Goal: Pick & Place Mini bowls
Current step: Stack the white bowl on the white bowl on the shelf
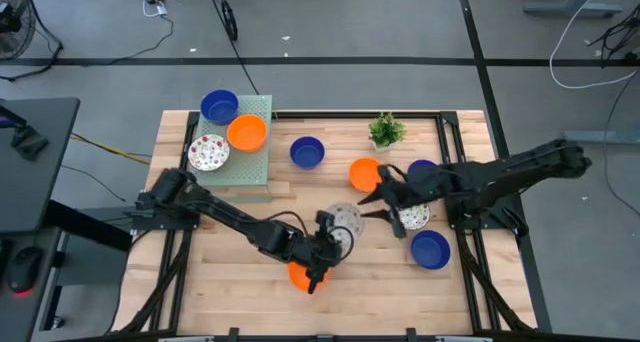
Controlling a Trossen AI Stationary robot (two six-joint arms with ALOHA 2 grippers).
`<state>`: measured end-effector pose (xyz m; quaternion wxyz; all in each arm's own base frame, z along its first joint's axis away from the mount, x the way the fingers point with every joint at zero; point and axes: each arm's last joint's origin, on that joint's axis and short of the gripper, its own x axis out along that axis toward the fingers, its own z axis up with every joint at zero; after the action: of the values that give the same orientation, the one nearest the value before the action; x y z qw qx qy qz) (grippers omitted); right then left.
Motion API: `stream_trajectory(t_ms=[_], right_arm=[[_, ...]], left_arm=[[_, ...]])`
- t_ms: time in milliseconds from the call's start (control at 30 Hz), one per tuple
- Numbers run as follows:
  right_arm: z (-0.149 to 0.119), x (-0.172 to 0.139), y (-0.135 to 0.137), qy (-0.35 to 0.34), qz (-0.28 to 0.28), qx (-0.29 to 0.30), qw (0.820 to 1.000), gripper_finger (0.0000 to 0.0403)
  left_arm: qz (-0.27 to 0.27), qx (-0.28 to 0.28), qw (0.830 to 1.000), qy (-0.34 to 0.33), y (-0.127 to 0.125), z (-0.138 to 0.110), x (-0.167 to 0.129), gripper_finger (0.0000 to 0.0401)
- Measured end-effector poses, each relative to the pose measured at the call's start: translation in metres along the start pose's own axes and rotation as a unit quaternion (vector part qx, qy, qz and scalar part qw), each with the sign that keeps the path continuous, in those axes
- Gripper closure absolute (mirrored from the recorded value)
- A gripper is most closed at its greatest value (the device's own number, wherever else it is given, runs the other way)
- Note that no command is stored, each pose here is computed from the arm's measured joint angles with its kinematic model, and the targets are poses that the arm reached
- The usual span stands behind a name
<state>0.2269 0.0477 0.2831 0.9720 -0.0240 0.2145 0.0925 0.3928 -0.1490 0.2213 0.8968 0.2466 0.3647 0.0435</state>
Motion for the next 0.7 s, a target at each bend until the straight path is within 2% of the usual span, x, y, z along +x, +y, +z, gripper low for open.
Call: stream_trajectory(t_ms=[167, 367, 433, 533, 633, 700], right_arm=[[-0.028, 0.002, 0.020, 0.006, 0.023, -0.007, 1.000, 0.0271], [-0.084, 0.013, 0.028, -0.022, 0.042, -0.005, 0.999, 0.0282], [-0.100, 0.013, 0.027, -0.046, 0.043, 0.002, 0.998, 0.0285], [-0.120, 0.010, 0.025, -0.078, 0.044, 0.010, 0.996, 0.0287], [-0.131, 0.007, 0.024, -0.107, 0.045, 0.012, 0.993, 0.0289], [-0.133, 0.005, 0.024, -0.123, 0.046, 0.013, 0.991, 0.0289]], left_arm=[[0.070, -0.071, 0.994, 0.035, 0.041, 0.013, -0.051, 0.0390], [0.118, -0.212, 0.967, 0.083, 0.105, 0.016, -0.125, 0.0391], [0.136, -0.265, 0.949, 0.101, 0.128, 0.011, -0.147, 0.0391], [0.175, -0.346, 0.913, 0.129, 0.158, -0.002, -0.172, 0.0390], [0.202, -0.413, 0.871, 0.172, 0.177, -0.022, -0.185, 0.0390], [0.199, -0.442, 0.858, 0.171, 0.186, -0.032, -0.187, 0.0391]])
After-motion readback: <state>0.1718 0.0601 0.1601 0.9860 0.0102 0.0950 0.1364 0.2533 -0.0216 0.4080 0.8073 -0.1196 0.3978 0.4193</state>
